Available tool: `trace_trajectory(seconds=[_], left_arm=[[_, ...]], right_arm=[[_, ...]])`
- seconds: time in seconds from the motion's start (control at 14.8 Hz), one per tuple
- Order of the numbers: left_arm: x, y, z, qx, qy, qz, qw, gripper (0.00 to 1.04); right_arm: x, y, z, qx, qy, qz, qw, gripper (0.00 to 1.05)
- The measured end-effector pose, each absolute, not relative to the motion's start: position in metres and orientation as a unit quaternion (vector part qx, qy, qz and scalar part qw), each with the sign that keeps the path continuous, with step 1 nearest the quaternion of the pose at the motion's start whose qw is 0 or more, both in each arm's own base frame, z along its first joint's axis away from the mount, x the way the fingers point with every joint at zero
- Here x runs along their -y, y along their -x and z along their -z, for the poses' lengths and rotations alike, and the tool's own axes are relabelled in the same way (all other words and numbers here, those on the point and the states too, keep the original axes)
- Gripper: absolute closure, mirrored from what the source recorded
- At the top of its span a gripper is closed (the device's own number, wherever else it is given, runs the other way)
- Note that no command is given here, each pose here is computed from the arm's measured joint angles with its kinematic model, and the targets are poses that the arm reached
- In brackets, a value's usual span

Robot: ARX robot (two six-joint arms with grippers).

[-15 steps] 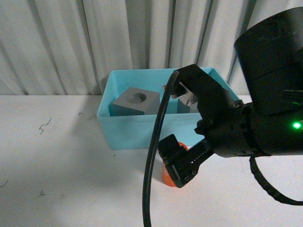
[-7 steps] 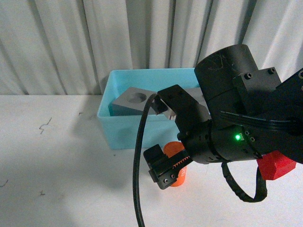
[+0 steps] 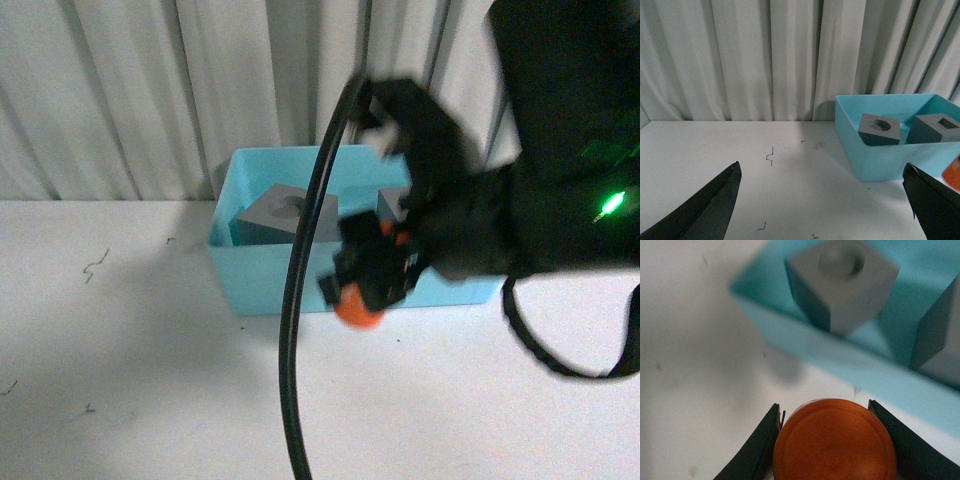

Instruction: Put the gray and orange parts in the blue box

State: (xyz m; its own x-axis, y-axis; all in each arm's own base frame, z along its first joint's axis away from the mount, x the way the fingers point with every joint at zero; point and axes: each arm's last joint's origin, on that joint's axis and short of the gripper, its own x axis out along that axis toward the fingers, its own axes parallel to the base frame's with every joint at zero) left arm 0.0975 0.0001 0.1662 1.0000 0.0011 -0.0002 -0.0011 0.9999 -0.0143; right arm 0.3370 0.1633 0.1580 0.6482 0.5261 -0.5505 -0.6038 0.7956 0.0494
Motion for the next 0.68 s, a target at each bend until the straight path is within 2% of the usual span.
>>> trace_trajectory(seconds=[0.07, 0.14, 0.2, 0.27, 0.47, 0.68], left_arm=[[0.0, -0.098, -0.166, 0.0, 0.007, -0.001, 1.0, 0.07], [0.0, -0.098, -0.166, 0.0, 0.007, 0.0, 1.0, 0.07], [0.0, -0.098, -0.166, 0.0, 0.007, -0.001, 1.0, 0.07], [0.0, -0.098, -0.166, 0.0, 0.007, -0.001, 1.0, 0.07], [0.0, -0.098, -0.166, 0.0, 0.007, -0.001, 1.0, 0.07], [0.0, -0.098, -0.166, 0.0, 0.007, -0.001, 1.0, 0.07]], right_arm=[[-0.149, -0.341, -0.203, -0.203, 0.048, -0.311, 0.927, 0.57], [-0.137, -0.356, -0.229, -0.159, 0.039, -0.292, 0.942, 0.57], [-0.132, -0.38, -0.22, -0.171, 0.032, -0.265, 0.948, 0.57], [-0.138, -0.395, -0.191, -0.213, 0.026, -0.255, 0.943, 0.57], [-0.151, -0.407, -0.175, -0.235, 0.028, -0.254, 0.938, 0.57], [-0.173, -0.424, -0.188, -0.207, 0.027, -0.256, 0.944, 0.57]])
